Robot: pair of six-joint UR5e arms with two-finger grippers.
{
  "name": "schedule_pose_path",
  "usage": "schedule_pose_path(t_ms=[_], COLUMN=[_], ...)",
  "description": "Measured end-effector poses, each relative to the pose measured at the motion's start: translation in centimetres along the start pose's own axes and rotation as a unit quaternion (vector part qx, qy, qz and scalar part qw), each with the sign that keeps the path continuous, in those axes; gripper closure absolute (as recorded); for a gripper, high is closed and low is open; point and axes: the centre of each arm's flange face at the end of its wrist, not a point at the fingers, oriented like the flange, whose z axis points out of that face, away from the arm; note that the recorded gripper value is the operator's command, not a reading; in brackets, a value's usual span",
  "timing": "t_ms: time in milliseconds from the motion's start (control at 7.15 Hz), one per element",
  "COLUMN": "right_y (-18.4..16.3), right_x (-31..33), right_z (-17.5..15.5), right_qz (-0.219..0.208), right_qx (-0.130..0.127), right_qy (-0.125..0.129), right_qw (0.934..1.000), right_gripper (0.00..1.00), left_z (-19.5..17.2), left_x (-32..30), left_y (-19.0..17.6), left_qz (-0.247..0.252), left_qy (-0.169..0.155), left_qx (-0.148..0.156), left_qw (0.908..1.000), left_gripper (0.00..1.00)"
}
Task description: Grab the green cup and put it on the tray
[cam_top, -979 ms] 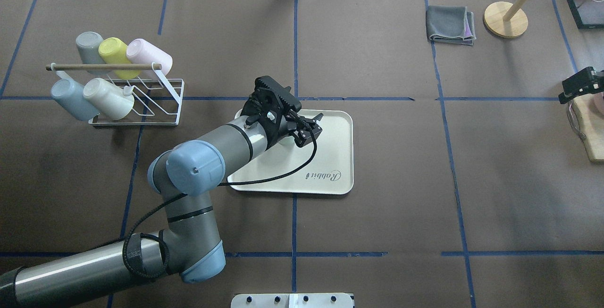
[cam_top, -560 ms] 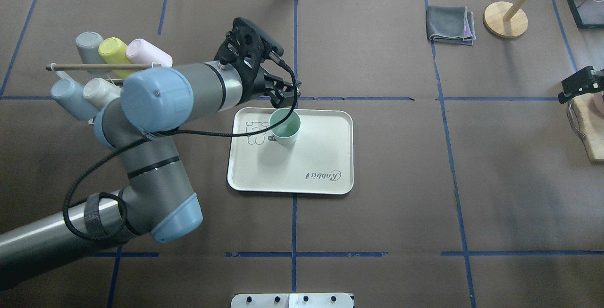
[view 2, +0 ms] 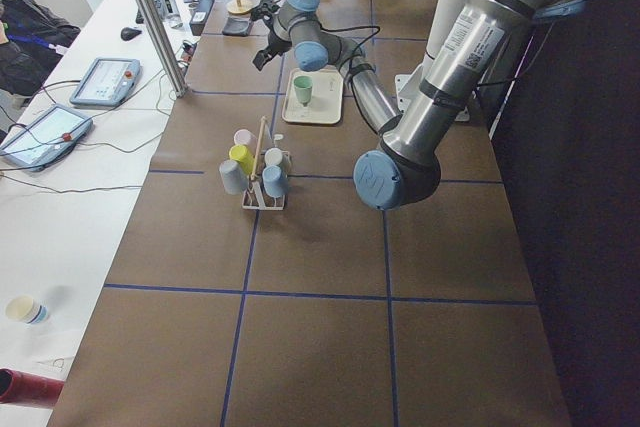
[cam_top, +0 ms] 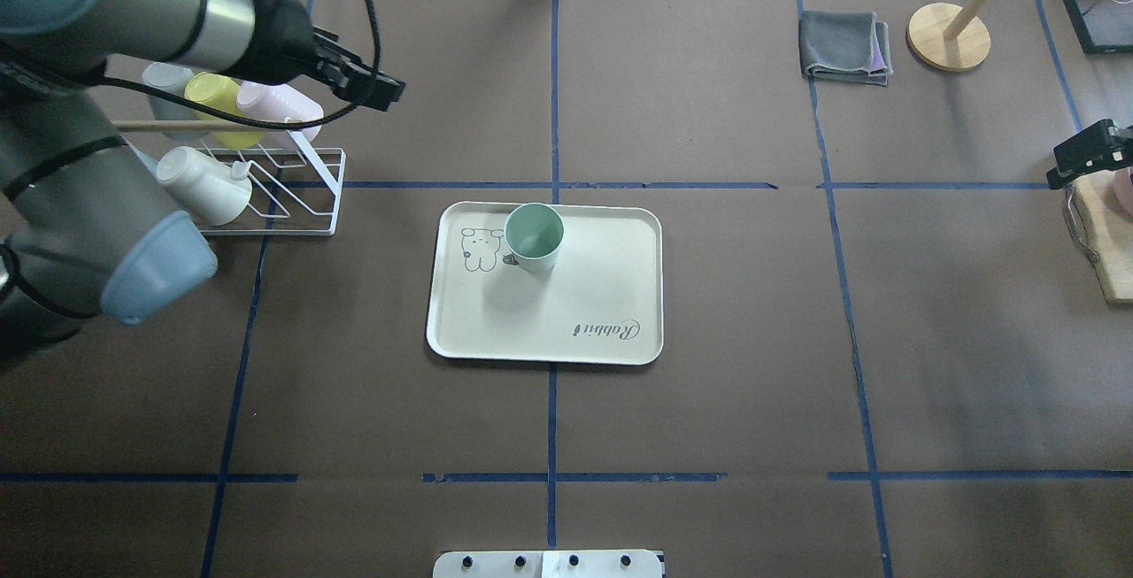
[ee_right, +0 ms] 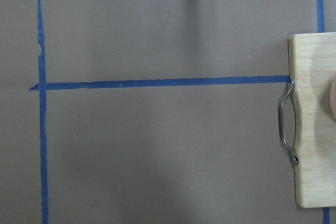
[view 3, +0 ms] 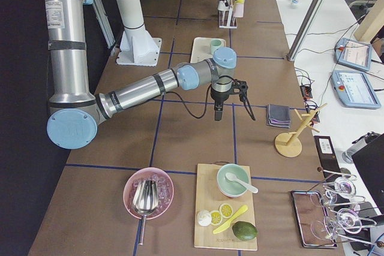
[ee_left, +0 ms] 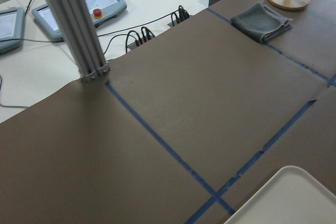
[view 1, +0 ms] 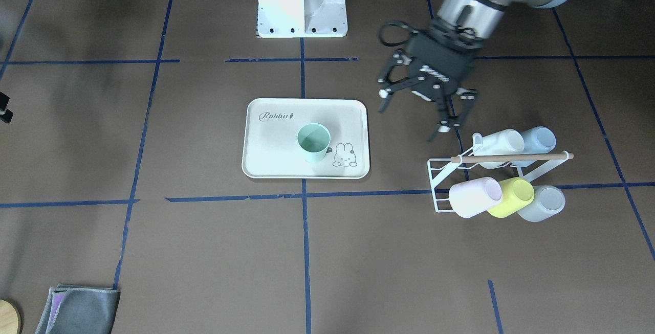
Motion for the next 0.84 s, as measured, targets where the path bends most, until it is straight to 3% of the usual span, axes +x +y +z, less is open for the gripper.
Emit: schedule_pose_path(t_ms=[420,840], right_y=[-0.3,-0.4], right_x=[0.6,0.8], right_z=[-0.6,-0.9], right_qz=[0.007,0.01], right_qx=[0.006,0.009], right_qy=[-0.001,-0.002], right_qw=[1.0,0.9999], right_gripper=[0.0,0.0], left_z=[-7.9,-10.3], left_x=[-18.1,-30.9], left_y=[6.0,16.1], left_qz=[-0.094,-0.153], left_qy=[-0.042,-0.09], left_qx=[-0.079,-0.201], left_qw=[0.9916,0.9634], left_gripper=[0.0,0.0])
